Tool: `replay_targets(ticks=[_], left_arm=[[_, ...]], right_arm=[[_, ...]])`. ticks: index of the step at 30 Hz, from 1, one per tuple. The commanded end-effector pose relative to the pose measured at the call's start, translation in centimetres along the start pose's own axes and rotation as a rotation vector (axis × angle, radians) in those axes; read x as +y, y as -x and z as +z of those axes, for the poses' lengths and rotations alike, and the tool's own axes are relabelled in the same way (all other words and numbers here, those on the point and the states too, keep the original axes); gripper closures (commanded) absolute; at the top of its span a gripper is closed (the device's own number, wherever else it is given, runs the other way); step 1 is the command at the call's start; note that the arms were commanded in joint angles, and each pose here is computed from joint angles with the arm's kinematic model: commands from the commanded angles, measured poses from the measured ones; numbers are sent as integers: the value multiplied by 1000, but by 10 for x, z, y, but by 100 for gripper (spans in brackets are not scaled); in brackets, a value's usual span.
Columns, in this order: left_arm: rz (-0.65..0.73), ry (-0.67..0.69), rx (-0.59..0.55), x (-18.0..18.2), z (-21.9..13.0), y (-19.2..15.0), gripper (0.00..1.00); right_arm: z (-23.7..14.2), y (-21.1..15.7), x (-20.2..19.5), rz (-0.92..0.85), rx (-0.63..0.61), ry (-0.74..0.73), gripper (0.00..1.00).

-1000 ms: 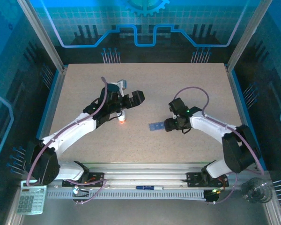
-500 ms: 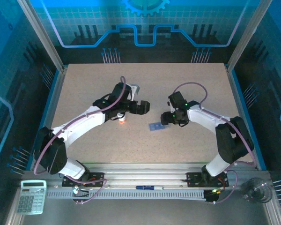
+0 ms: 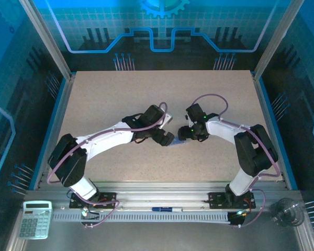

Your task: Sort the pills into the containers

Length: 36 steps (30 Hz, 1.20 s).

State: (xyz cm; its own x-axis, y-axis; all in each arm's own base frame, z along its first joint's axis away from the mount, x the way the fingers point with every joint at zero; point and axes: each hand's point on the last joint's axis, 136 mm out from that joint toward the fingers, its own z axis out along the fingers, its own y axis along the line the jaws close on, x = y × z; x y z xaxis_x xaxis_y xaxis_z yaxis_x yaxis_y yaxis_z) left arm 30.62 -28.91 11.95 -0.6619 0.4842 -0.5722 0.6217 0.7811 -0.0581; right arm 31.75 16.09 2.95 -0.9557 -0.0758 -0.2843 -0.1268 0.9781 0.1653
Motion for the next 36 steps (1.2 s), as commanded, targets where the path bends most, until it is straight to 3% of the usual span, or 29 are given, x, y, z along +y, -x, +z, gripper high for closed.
replay_targets(ticks=[1,18,36], left_arm=[[106,18,37,-6,9,-6,1],[182,30,115,-9,48,-23,1],[131,98,144,26,67,-22,1]], right_arm=[[12,-15,-7,25,50,-16,22],[17,-25,-6,27,57,-9,22],[21,-34,-8,30,70,-13,23]])
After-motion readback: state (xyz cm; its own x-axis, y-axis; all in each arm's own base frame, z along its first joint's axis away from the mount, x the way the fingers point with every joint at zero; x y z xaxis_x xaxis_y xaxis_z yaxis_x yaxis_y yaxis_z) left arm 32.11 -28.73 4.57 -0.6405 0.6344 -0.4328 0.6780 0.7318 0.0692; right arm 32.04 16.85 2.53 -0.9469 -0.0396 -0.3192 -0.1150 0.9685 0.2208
